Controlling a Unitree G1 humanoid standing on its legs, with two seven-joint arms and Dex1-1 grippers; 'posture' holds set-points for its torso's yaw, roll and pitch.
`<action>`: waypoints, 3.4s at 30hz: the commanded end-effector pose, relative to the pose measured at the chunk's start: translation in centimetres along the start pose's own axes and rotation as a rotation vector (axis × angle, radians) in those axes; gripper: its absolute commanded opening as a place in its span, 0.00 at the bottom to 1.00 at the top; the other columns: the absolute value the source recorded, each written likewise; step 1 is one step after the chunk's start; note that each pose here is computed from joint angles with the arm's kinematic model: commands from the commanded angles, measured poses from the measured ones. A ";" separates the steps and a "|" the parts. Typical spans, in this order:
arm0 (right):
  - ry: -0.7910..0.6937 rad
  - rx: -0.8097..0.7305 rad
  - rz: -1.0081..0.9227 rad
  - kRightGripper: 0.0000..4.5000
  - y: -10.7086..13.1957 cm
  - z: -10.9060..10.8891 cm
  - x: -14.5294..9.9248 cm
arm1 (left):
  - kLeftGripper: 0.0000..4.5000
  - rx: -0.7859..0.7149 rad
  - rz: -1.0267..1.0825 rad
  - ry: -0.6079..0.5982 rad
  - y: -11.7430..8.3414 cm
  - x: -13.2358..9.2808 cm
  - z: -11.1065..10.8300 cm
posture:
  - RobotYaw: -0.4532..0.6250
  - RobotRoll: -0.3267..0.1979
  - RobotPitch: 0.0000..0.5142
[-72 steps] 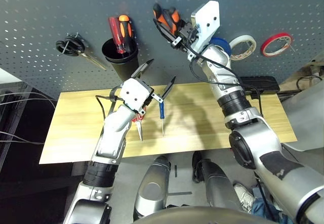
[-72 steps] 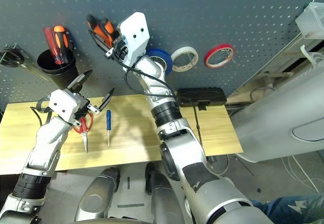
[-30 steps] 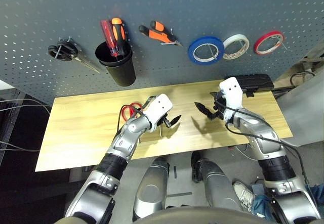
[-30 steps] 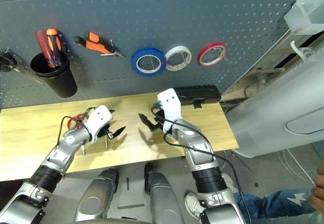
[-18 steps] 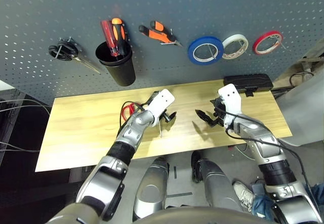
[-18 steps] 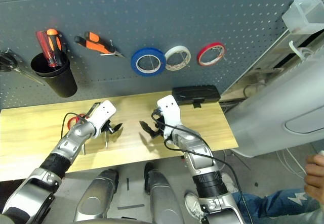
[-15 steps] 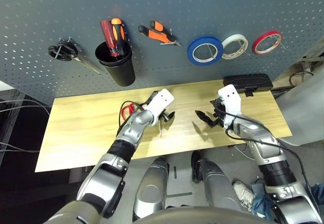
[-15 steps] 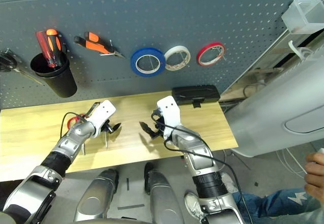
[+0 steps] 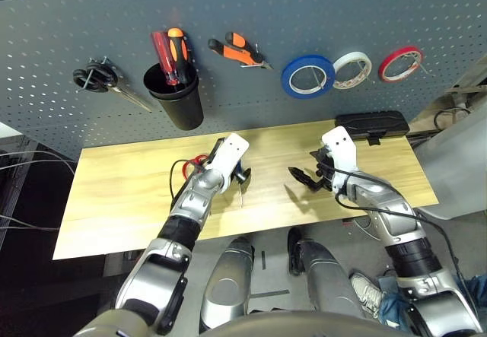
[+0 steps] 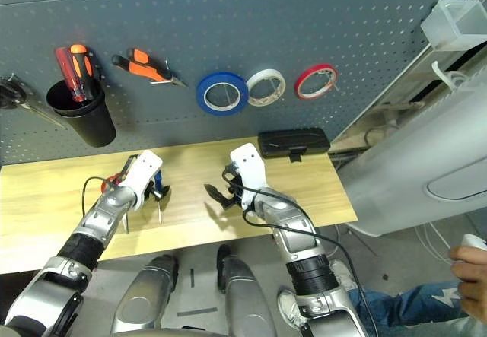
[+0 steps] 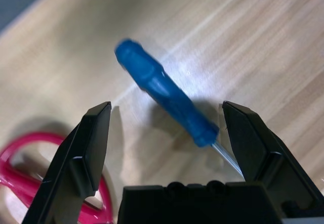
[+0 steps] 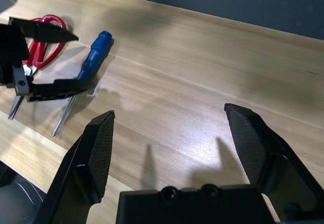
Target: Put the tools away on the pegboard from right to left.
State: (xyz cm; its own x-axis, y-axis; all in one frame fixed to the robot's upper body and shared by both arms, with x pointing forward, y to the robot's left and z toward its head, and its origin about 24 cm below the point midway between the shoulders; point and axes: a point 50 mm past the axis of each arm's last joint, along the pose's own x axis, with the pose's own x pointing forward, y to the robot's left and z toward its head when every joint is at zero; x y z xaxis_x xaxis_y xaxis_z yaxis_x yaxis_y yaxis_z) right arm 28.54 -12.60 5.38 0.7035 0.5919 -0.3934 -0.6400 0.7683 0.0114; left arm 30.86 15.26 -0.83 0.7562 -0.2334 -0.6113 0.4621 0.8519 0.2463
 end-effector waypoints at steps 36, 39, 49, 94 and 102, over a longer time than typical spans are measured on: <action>-0.054 -0.260 0.224 1.00 -1.2 3.1 -1.5 | 0.11 0.098 -0.143 -0.814 -2.1 -7.0 9.3 | 0.56 0.62 0.42; -0.086 -0.289 0.263 1.00 -0.9 4.6 -1.5 | 0.11 0.132 -0.163 -0.907 -2.0 -9.2 10.6 | 0.56 0.62 0.42; -0.253 -0.321 0.319 1.00 0.1 9.5 -0.7 | 0.11 0.190 0.054 -1.210 1.0 -14.6 15.7 | 0.58 0.62 0.41; -0.474 -0.215 0.502 1.00 4.4 17.6 3.2 | 0.47 0.053 0.581 -1.081 9.2 -16.6 14.6 | 0.63 0.62 0.39; -0.349 -0.188 0.414 1.00 1.9 13.5 2.5 | 1.00 0.320 0.337 -1.216 4.5 -17.1 16.3 | 0.62 0.62 0.41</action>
State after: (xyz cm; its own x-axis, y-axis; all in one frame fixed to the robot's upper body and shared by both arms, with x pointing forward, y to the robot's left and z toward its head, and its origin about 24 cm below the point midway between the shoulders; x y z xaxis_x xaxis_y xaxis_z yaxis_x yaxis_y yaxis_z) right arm 33.57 -6.14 17.64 0.4238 0.9054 -0.0255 -0.9036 0.4207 -0.0800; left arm 28.17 16.49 23.25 0.7393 -0.3820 0.5545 0.0849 0.8698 0.4860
